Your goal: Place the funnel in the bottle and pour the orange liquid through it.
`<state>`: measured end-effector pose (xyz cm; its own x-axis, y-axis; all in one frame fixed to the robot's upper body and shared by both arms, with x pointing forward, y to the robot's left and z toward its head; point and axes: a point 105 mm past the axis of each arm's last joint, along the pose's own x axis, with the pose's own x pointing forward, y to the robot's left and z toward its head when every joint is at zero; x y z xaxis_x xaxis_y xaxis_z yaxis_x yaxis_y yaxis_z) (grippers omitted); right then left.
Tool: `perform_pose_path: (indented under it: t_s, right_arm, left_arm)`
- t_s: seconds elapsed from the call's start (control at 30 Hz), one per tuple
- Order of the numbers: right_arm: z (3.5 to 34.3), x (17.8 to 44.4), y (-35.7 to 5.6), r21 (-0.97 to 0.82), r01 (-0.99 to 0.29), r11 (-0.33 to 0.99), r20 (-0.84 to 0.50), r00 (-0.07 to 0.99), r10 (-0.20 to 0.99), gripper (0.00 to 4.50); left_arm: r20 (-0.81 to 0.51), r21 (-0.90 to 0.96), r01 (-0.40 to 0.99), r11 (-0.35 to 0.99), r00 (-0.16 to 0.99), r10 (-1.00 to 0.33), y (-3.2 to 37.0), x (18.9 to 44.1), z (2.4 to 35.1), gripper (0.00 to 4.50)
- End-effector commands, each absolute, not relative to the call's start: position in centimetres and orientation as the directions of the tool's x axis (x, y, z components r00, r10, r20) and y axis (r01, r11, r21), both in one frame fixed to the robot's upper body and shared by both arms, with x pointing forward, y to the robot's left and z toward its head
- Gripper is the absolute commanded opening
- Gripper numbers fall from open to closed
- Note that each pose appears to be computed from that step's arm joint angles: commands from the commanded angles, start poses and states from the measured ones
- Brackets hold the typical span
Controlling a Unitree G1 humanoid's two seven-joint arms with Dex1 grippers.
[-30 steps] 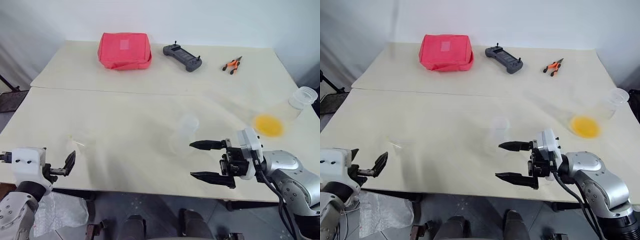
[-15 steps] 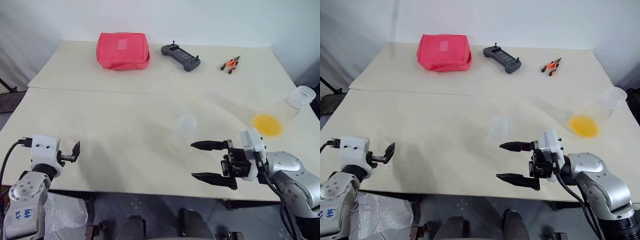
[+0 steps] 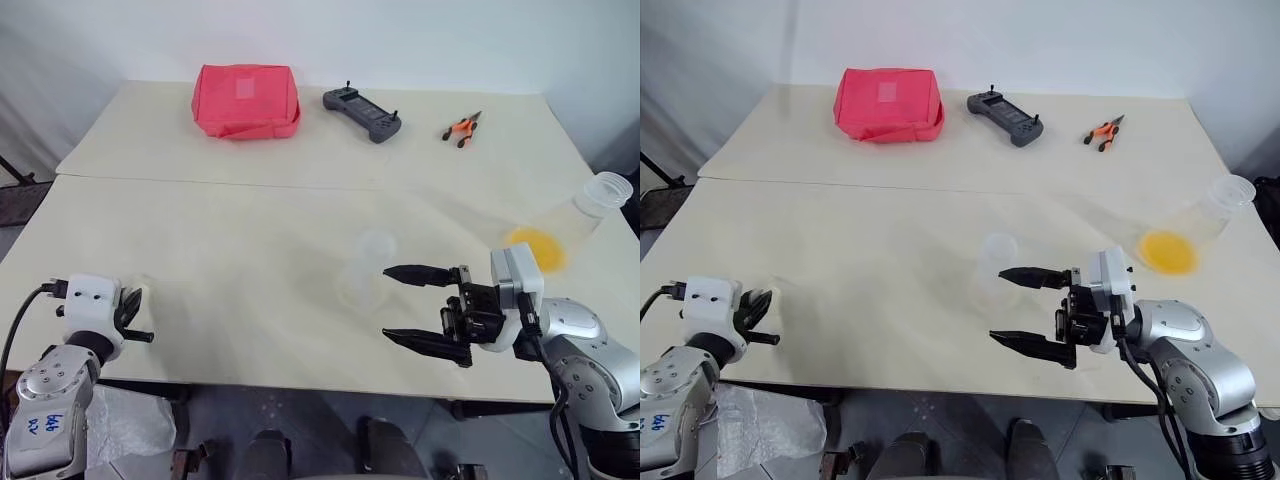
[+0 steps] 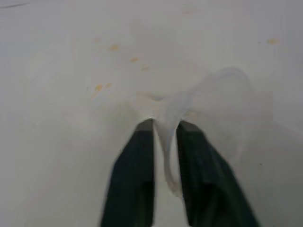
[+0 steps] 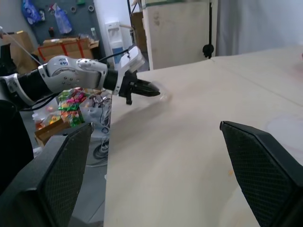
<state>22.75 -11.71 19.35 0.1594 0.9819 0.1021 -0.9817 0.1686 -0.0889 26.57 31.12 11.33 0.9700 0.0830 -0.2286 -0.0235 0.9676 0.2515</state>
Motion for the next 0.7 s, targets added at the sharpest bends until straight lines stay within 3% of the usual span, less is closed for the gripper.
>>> perform_pose_path:
  t_s: [0.03, 0.37, 0.7]
  right_arm:
    - [20.6, 22.2, -11.6, -0.141, -0.977, 0.163, 0.145, 0.142, 0.979, 4.50]
    - [20.9, 22.8, -12.1, -0.176, -0.958, 0.226, 0.134, 0.204, 0.970, 4.50]
    - [21.8, 23.7, -13.3, -0.234, -0.913, 0.335, 0.142, 0.309, 0.940, 4.50]
  left_arm:
    - [-0.179, 0.217, -0.011, 0.976, 0.983, 0.051, 31.2, 27.0, 13.6, 0.03]
    - [-0.093, -0.030, 0.223, 0.974, 0.970, -0.225, 26.6, 30.1, 19.8, 0.03]
    - [-0.028, -0.162, 0.576, 0.801, 0.809, -0.587, 19.6, 32.6, 25.6, 0.03]
